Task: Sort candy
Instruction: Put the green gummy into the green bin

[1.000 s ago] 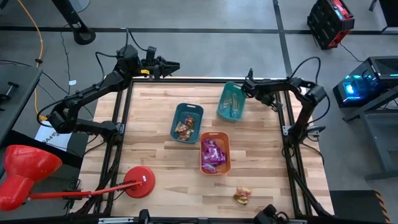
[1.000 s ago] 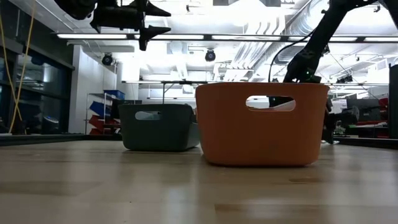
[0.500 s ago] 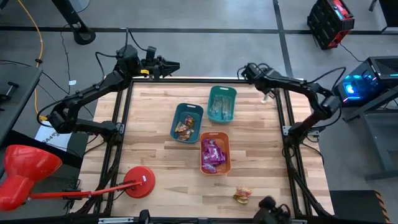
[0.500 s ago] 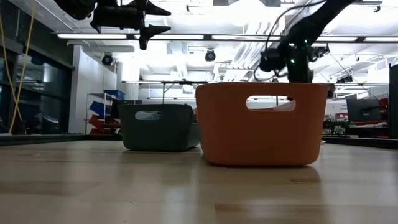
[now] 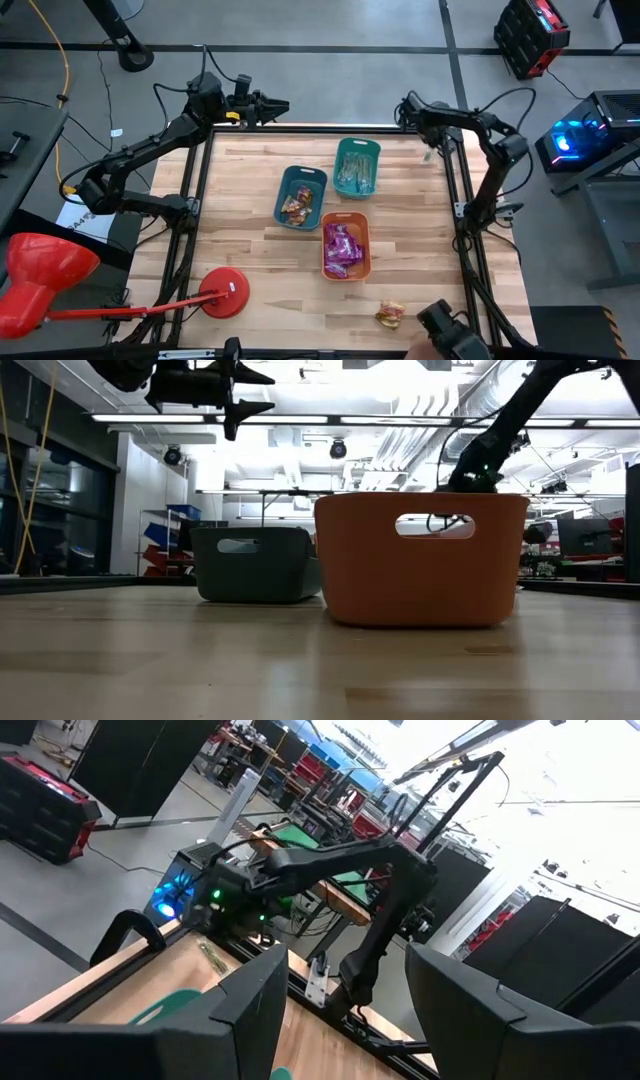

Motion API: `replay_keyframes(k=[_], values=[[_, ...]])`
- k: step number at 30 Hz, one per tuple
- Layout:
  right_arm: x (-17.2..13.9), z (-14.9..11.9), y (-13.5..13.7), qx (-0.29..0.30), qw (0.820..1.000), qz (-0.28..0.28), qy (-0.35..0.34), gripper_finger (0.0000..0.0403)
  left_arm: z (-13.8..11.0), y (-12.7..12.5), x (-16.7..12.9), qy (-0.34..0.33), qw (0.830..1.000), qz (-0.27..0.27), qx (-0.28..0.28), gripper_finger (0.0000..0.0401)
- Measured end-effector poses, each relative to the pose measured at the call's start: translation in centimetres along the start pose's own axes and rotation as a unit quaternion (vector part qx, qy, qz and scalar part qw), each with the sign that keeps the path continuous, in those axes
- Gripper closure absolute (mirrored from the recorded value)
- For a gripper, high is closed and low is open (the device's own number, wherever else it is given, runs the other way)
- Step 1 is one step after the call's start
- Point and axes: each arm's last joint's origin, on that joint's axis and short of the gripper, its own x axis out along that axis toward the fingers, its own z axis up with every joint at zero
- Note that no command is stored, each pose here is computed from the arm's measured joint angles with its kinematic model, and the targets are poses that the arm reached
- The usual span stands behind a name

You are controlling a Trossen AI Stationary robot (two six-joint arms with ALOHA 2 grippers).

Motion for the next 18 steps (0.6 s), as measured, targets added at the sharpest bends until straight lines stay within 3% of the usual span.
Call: replay_keyframes(k=[9, 18], values=[[1.4, -2.9, -0.2, -0.169, 0.984, -0.056, 0.022, 0.0403, 0.0, 0.0, 0.0, 0.000, 1.000, 0.001, -0.001, 0.0204], [-0.7, -7.2, -1.0, -0.276, 0.960, -0.027, 0.046, 0.0403, 0.0, 0.0, 0.0, 0.001, 1.000, -0.001, -0.023, 0.0204]])
